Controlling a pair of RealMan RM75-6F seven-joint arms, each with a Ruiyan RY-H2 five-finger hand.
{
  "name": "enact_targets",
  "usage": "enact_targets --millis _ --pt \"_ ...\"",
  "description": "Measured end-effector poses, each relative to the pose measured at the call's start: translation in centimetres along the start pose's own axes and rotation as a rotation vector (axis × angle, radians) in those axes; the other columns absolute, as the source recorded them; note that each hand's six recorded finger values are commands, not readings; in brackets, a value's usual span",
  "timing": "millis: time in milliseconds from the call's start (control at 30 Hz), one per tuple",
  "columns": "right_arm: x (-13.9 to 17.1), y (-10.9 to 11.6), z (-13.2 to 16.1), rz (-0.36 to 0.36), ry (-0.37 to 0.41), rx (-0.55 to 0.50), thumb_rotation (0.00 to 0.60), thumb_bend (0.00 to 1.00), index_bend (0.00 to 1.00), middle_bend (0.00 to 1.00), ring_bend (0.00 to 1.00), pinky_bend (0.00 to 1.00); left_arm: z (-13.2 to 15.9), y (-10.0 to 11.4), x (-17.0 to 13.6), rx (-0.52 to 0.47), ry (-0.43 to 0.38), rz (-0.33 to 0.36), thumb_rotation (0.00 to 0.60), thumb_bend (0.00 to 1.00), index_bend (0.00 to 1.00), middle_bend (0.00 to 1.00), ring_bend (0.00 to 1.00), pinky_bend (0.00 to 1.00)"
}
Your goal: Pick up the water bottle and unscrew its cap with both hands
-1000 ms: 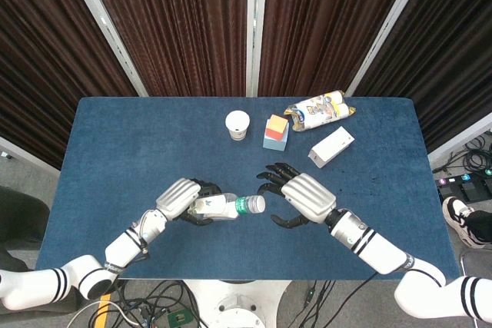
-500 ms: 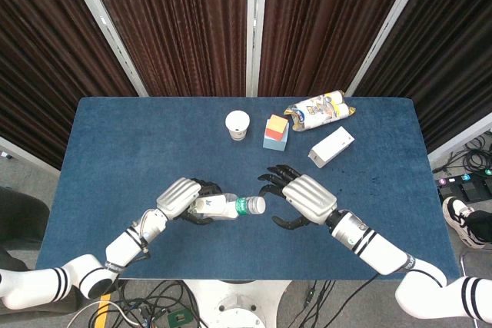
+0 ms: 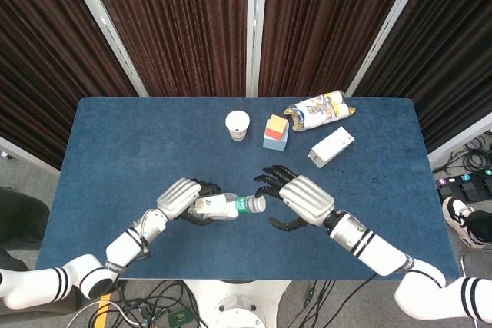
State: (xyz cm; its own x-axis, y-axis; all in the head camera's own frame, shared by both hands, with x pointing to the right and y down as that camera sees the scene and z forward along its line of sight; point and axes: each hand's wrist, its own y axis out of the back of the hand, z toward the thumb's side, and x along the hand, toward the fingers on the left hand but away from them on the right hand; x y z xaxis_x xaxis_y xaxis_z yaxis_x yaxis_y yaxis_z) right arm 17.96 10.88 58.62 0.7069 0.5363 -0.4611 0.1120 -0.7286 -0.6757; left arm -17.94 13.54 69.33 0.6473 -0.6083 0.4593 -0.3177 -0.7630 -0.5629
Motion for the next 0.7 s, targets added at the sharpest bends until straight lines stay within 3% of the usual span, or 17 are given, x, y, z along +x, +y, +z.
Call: enact_targets --millis 333,700 --pt "0.3 -0.3 -1.3 0.009 -0.041 -0.010 0.515 0.31 0.28 0.12 0.00 0.00 0.2 0.2 0.0 0.000 -0.007 0.007 0.600 0.34 0.56 0.57 0.44 0.42" --pt "0.2 -0.2 -0.6 0.010 -0.021 -0.001 0.513 0.31 0.28 0.12 0.00 0.00 0.1 0.1 0.0 0.002 -0.002 0.001 0.600 0.34 0.56 0.57 0.44 0.42"
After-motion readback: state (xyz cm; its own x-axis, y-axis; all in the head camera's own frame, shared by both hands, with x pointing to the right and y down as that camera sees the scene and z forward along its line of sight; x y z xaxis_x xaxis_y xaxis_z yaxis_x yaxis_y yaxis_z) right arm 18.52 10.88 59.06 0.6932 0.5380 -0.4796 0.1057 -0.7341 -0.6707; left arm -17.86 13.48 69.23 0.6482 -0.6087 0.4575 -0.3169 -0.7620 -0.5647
